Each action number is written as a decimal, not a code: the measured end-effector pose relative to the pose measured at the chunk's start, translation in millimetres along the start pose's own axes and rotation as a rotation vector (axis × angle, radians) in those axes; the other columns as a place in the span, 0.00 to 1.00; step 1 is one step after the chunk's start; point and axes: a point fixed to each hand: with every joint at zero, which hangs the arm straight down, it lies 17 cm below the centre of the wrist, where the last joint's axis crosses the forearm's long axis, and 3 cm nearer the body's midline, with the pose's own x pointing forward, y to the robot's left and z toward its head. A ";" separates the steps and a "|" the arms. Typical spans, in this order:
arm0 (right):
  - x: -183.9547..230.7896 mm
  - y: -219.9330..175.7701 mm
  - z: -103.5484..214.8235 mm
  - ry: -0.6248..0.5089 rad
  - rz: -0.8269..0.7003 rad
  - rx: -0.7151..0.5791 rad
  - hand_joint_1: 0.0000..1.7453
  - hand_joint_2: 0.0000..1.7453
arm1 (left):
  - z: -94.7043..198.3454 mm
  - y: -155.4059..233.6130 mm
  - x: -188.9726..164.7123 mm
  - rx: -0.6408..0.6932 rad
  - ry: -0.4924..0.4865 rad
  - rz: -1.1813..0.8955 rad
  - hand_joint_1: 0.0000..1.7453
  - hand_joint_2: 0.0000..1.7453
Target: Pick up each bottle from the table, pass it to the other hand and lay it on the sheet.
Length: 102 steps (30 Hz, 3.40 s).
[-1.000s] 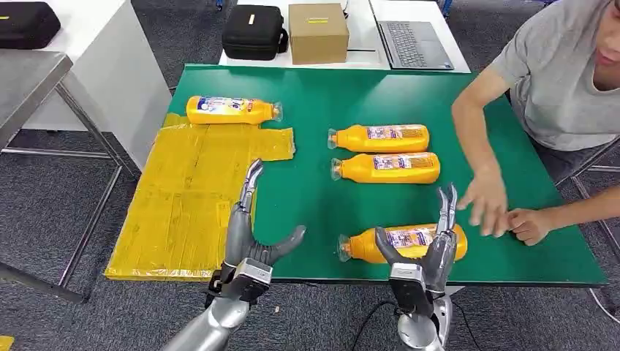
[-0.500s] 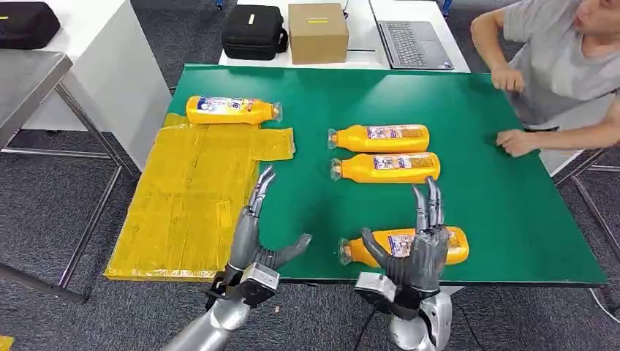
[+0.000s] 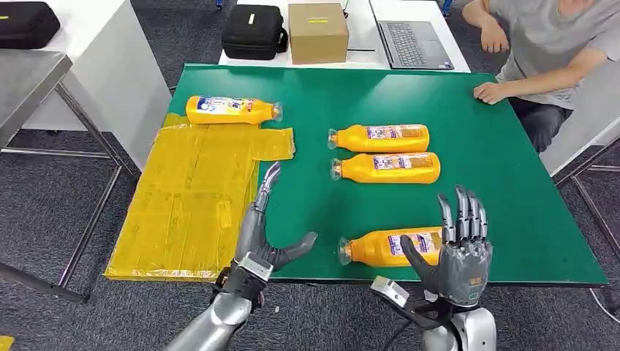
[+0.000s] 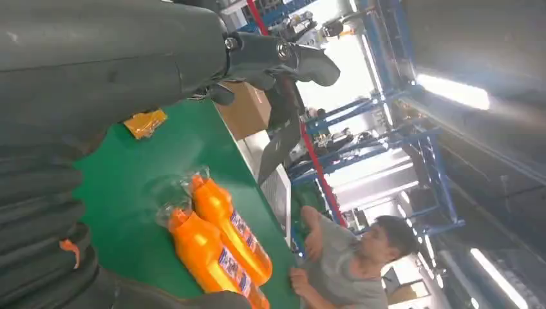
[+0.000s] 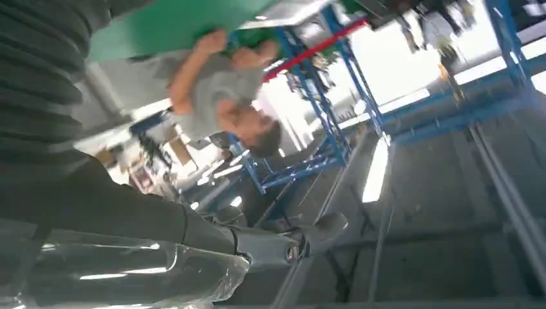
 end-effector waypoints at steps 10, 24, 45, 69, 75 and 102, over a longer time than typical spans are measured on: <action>-52.8 27.2 28.3 0.224 -0.048 0.190 0.00 1.00 | 6.0 3.1 6.5 0.003 0.017 0.045 0.00 1.00; -53.3 49.3 55.3 0.153 -0.053 0.378 0.00 1.00 | 5.9 15.6 6.4 0.043 0.014 0.050 0.00 1.00; -77.2 148.9 67.4 0.099 -0.028 0.664 0.00 1.00 | -2.2 17.2 14.4 0.067 -0.002 0.109 0.00 1.00; -86.4 161.5 98.7 0.146 0.040 0.777 0.00 1.00 | -2.8 -0.7 10.5 0.006 0.041 0.177 0.00 1.00; -96.4 155.1 97.3 0.137 0.134 0.779 0.00 1.00 | -1.0 -3.8 9.9 -0.007 0.047 0.203 0.00 1.00; -125.6 133.4 103.3 0.219 0.194 0.772 0.00 1.00 | -4.3 -19.8 9.8 -0.051 0.060 0.251 0.00 1.00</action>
